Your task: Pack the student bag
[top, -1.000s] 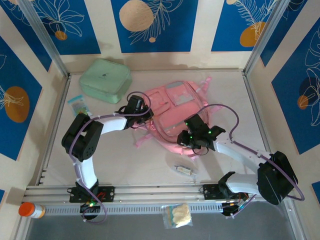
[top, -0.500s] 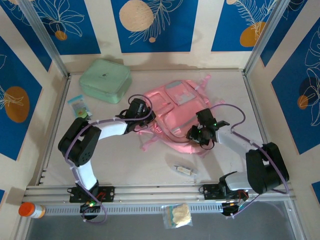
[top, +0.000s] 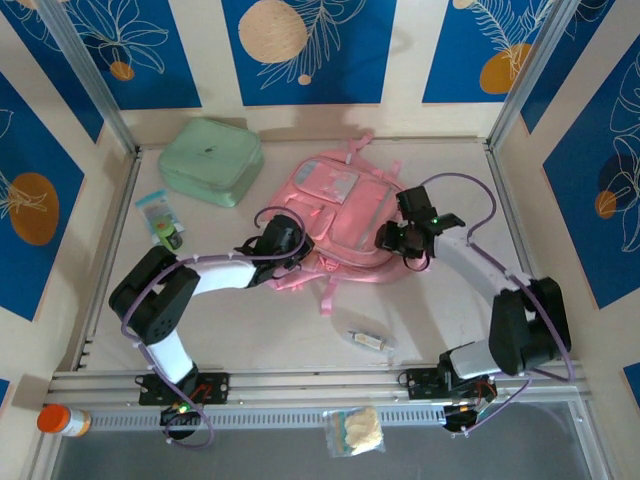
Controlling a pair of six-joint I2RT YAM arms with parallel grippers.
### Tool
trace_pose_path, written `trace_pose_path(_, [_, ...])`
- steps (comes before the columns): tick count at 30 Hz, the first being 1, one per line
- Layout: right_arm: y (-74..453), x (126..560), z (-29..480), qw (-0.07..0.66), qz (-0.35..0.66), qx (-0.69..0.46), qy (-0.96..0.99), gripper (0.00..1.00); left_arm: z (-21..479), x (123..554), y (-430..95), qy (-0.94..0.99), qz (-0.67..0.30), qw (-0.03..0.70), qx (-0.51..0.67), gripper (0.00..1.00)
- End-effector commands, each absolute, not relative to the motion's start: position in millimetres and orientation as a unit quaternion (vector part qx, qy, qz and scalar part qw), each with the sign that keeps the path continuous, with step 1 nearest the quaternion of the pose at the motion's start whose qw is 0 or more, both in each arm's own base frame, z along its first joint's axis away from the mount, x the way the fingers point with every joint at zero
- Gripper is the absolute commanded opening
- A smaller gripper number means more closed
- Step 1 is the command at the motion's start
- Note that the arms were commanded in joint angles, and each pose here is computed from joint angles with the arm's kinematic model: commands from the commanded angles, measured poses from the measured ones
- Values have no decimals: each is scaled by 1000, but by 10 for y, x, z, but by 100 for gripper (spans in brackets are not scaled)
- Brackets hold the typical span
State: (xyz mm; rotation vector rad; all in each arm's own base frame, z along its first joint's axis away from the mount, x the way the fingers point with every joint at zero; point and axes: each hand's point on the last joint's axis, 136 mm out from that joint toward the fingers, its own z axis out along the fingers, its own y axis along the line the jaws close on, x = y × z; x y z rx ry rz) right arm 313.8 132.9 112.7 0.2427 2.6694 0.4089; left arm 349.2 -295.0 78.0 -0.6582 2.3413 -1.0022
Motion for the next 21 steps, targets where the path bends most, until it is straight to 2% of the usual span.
trace_pose_path(1, [1658,2796,1185,212,165,21,963,47,1060,3301,-3285,842,-437,231,-216,0])
trace_pose_path(5, [2089,2606,1114,210,179,-36,960,46,1133,3297,-3279,830,-450,240,-225,0])
trace_pose_path(7, [2319,2625,1066,209,192,-63,957,46,1167,3291,-3285,830,-450,242,-223,0])
trace_pose_path(11, [2560,2805,961,224,168,-96,955,38,1269,3296,-3297,829,-451,252,-213,0])
trace_pose_path(21, [2631,3058,867,269,135,-111,947,35,1365,3313,-3328,821,-465,260,-206,0])
